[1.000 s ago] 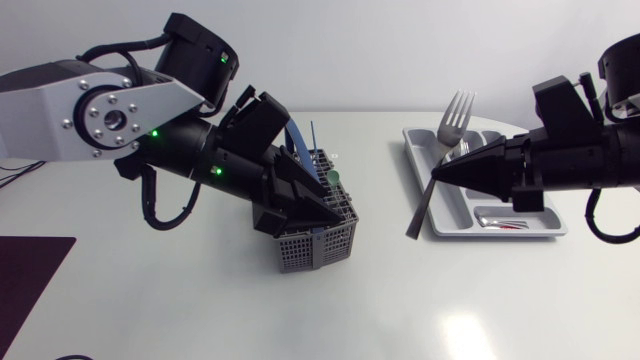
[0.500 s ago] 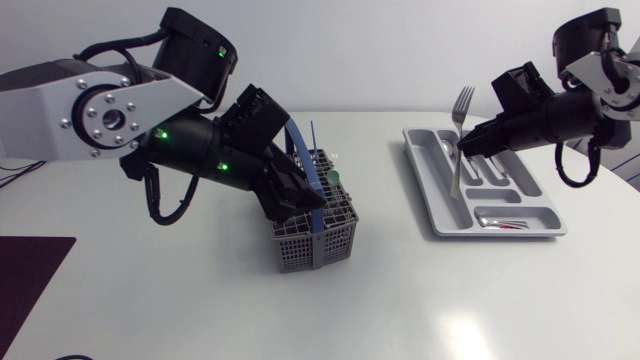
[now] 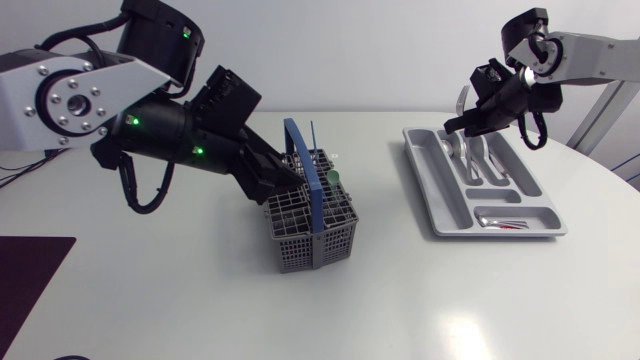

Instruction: Unload the cutlery basket into the drawer organizer.

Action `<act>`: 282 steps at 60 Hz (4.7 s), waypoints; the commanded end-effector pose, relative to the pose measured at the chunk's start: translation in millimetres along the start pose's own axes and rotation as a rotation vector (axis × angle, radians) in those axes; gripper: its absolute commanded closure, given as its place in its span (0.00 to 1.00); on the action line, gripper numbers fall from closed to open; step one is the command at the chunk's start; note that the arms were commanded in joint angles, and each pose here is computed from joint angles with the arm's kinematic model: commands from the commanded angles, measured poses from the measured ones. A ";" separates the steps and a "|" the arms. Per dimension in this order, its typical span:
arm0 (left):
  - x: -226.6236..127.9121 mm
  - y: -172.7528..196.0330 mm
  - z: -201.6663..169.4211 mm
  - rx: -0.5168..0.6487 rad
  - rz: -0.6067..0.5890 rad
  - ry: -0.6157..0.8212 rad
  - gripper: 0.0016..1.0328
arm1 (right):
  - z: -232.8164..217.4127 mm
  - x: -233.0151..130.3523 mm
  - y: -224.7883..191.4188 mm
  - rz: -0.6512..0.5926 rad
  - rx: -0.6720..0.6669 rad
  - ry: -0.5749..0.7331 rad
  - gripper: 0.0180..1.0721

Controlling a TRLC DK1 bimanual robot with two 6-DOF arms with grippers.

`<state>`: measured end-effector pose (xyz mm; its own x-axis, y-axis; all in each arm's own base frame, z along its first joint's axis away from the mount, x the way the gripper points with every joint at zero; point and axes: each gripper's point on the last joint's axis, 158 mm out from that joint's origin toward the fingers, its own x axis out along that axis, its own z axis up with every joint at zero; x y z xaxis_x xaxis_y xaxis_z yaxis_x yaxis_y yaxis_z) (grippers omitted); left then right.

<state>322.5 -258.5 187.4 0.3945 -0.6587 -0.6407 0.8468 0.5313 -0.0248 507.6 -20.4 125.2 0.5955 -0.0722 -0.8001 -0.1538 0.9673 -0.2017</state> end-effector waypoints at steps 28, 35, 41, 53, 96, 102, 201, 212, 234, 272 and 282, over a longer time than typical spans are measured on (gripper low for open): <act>-14.1 6.1 -17.0 -0.004 0.034 -0.005 0.24 | 14.3 70.7 -86.2 -0.256 0.182 0.163 0.95; -17.4 9.7 -21.4 -0.006 0.046 -0.006 0.24 | 10.8 88.3 -98.9 -0.280 0.196 0.193 0.95; -18.9 12.6 -24.6 -0.010 0.056 -0.009 0.24 | 3.4 103.6 -107.5 -0.299 0.206 0.227 0.95; -22.4 16.0 -28.8 -0.008 0.068 -0.010 0.24 | -9.1 126.0 -120.1 -0.315 0.229 0.271 0.95; -21.6 6.4 -21.7 0.000 0.050 -0.023 0.22 | -4.4 94.7 -72.5 -0.089 0.320 0.324 0.04; -20.2 5.4 -22.8 0.000 0.046 -0.019 0.22 | 10.4 70.8 -53.1 -0.039 0.306 0.305 0.04; 26.1 86.1 -124.4 -0.020 0.352 0.120 0.22 | -92.3 -51.8 250.5 0.584 -0.352 0.000 0.08; 39.0 103.8 -120.0 -0.022 0.378 0.116 0.22 | -106.1 -59.3 267.8 0.599 -0.383 0.011 0.08; 43.1 141.1 -118.0 -0.034 0.424 0.113 0.22 | -133.0 -102.8 326.8 0.666 -0.496 0.018 0.08; -54.3 116.6 -62.3 0.023 0.421 -0.013 0.19 | -56.9 -125.5 274.6 0.609 -0.422 -0.200 0.08; -58.9 81.3 -58.8 0.045 0.363 -0.012 0.19 | -44.8 -120.0 280.2 0.614 -0.421 -0.232 0.08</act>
<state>357.2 -136.1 167.9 0.6837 -0.4098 -0.6039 0.6424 0.7306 0.2315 348.8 243.2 139.4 0.4446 0.5354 -0.7181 -0.7611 0.6485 0.0123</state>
